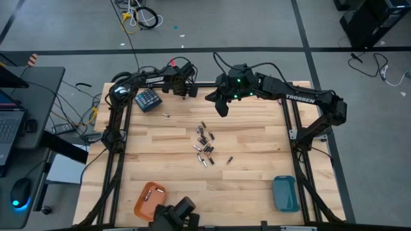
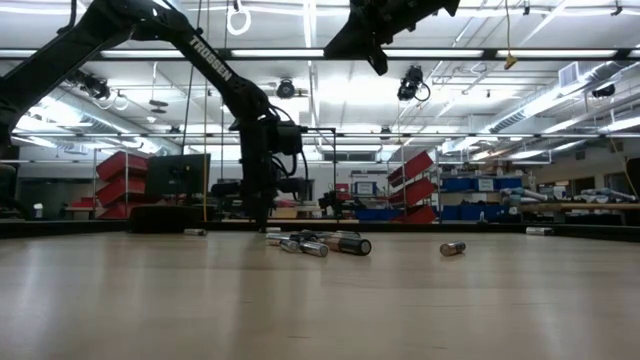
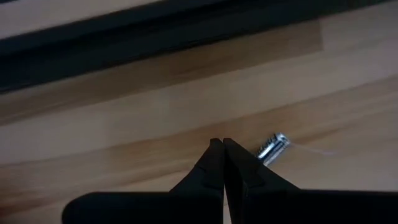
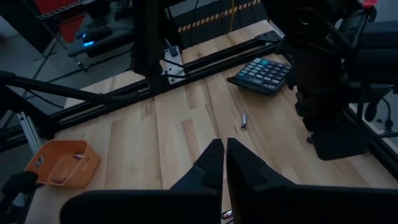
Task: Sort batteries
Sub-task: Put the silver battery into the orange bin
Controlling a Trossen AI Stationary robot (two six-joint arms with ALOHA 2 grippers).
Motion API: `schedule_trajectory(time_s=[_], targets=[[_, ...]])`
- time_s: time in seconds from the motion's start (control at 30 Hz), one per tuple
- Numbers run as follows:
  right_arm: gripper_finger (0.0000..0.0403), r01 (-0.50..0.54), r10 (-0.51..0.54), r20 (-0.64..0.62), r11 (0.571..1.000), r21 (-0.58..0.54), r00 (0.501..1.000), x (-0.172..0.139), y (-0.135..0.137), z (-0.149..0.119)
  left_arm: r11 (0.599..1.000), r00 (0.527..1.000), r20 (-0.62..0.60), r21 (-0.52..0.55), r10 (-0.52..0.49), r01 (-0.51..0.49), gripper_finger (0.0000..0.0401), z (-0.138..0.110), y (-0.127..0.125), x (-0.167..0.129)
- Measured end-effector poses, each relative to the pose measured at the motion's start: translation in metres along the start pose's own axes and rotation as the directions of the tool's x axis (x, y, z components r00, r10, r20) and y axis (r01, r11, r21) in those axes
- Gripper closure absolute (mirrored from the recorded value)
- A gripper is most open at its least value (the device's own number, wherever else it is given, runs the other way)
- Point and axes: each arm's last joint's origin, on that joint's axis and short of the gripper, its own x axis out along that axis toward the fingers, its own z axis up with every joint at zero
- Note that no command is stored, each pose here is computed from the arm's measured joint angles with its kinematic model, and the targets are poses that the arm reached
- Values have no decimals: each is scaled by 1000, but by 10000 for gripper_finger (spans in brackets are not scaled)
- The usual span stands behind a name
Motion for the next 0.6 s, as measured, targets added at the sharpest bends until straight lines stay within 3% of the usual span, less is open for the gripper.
schedule_trajectory(time_s=[0.37,0.6], targets=[[398,-1,1,0,1000,3,1000,0,0,0,992,994,-69,85,-83,89,401,-16,-21,-2],[394,-1,1,0,1000,3,1000,0,0,0,938,937,-227,166,-265,306,401,-33,-40,-6]])
